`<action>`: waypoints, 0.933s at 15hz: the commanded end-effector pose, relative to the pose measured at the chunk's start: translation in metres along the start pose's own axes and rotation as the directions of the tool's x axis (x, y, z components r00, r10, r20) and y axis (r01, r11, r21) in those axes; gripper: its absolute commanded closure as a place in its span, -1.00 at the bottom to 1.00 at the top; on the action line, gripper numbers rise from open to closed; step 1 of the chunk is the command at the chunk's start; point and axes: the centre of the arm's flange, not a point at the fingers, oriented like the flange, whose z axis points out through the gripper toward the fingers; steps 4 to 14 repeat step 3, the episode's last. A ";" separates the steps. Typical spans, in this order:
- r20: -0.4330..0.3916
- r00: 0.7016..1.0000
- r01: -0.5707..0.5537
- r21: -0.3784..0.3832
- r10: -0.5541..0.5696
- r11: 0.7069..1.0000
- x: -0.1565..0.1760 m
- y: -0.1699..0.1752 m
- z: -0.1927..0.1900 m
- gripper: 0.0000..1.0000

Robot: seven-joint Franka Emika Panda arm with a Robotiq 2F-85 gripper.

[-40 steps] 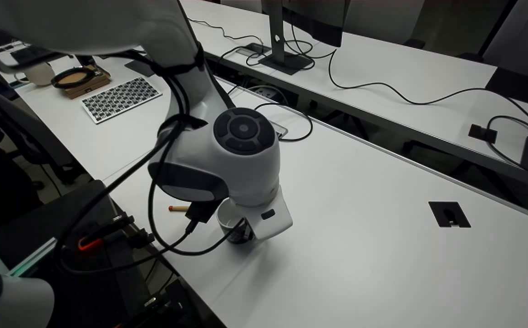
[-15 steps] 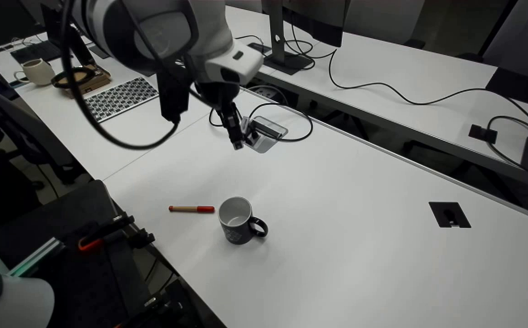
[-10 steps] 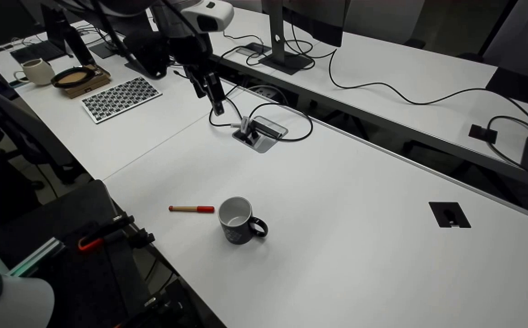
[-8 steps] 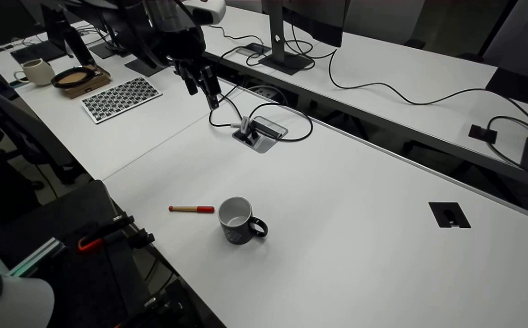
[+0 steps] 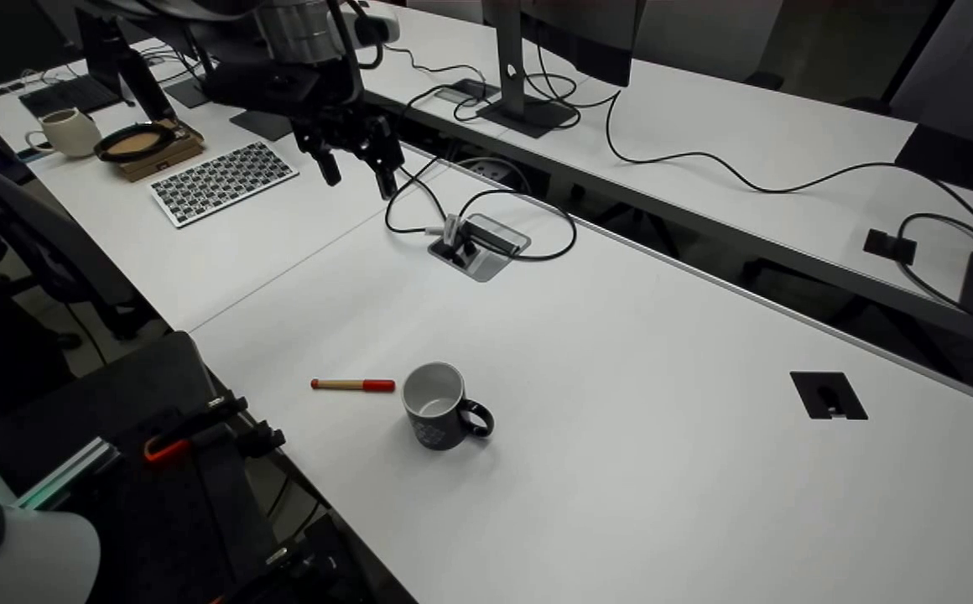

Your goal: Move the mug slightly to the right

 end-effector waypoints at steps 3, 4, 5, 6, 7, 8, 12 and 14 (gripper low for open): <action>0.001 1.000 0.017 -0.001 -0.017 1.000 0.001 0.000 0.000 -1.00; 0.001 1.000 0.017 -0.001 -0.017 1.000 0.001 0.000 0.000 -1.00; 0.001 1.000 0.017 -0.001 -0.017 1.000 0.001 0.000 0.000 -1.00; 0.001 1.000 0.017 -0.001 -0.017 1.000 0.001 0.000 0.000 -1.00; 0.001 1.000 0.017 -0.001 -0.017 1.000 0.001 0.000 0.000 -1.00; 0.001 1.000 0.017 -0.001 -0.017 1.000 0.001 0.000 0.000 -1.00; 0.001 1.000 0.017 -0.001 -0.017 1.000 0.001 0.000 0.000 -1.00; 0.001 1.000 0.017 -0.001 -0.017 1.000 0.001 0.000 0.000 -1.00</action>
